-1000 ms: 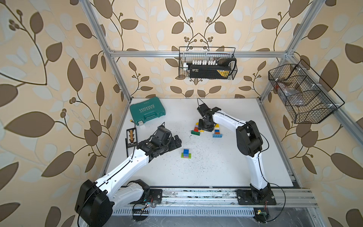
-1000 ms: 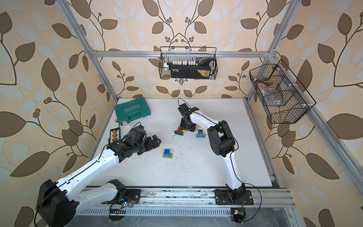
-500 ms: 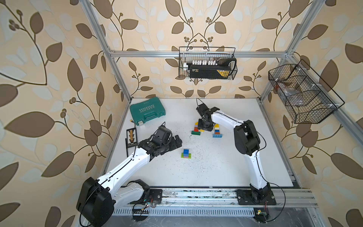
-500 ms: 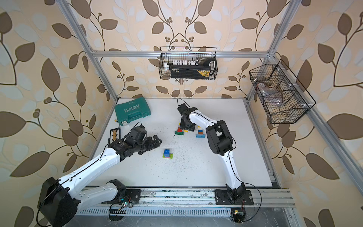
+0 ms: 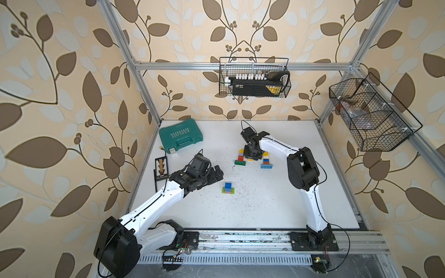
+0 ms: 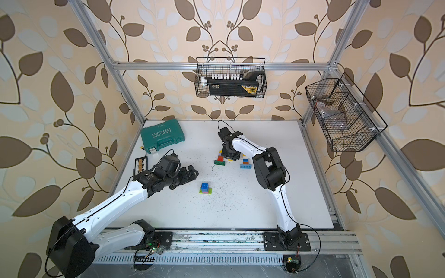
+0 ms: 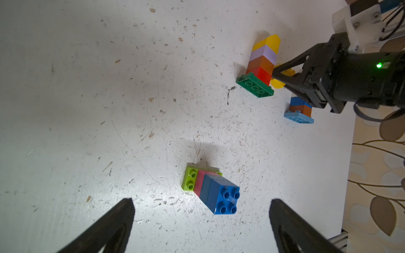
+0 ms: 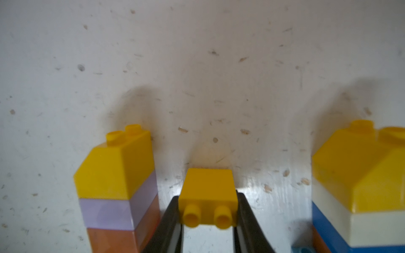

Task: Assemble the number 1 with lego
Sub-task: Pick up the lego brick from the center of the board, then place the lego brick at the center of the board.

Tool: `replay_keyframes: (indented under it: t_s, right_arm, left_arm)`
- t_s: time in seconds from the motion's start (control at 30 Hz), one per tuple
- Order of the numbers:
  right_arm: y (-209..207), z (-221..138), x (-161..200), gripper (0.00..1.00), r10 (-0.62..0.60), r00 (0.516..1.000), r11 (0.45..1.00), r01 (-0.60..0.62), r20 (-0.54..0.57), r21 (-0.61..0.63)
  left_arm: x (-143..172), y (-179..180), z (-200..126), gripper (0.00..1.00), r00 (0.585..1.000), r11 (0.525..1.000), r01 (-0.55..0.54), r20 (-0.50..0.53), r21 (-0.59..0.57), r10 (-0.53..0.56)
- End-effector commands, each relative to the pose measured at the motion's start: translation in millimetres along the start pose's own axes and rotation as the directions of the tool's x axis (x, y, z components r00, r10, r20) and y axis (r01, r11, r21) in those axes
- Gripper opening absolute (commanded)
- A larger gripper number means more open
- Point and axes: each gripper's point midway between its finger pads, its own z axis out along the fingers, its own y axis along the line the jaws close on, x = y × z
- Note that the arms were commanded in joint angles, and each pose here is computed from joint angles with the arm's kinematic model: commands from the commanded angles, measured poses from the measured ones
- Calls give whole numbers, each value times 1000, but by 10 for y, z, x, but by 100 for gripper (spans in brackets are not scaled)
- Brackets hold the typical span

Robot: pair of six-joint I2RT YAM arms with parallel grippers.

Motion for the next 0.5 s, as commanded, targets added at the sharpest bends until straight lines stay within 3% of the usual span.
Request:
replay_keyframes:
  t_s: [0.0, 0.2, 0.47]
  right_arm:
    - [-28, -477, -26, 14, 53, 996, 998, -50, 75, -34]
    - [-199, -867, 464, 13, 85, 989, 996, -85, 118, -4]
    - [-503, -832, 1378, 14, 211, 967, 977, -210, 142, -25]
  left_arm:
    - [-40, 33, -22, 99, 1000, 1000, 3, 22, 4, -3]
    - [-23, 62, -73, 99, 999, 1000, 15, 37, 11, -16]
    - [63, 97, -130, 99, 999, 999, 33, 33, 43, -35]
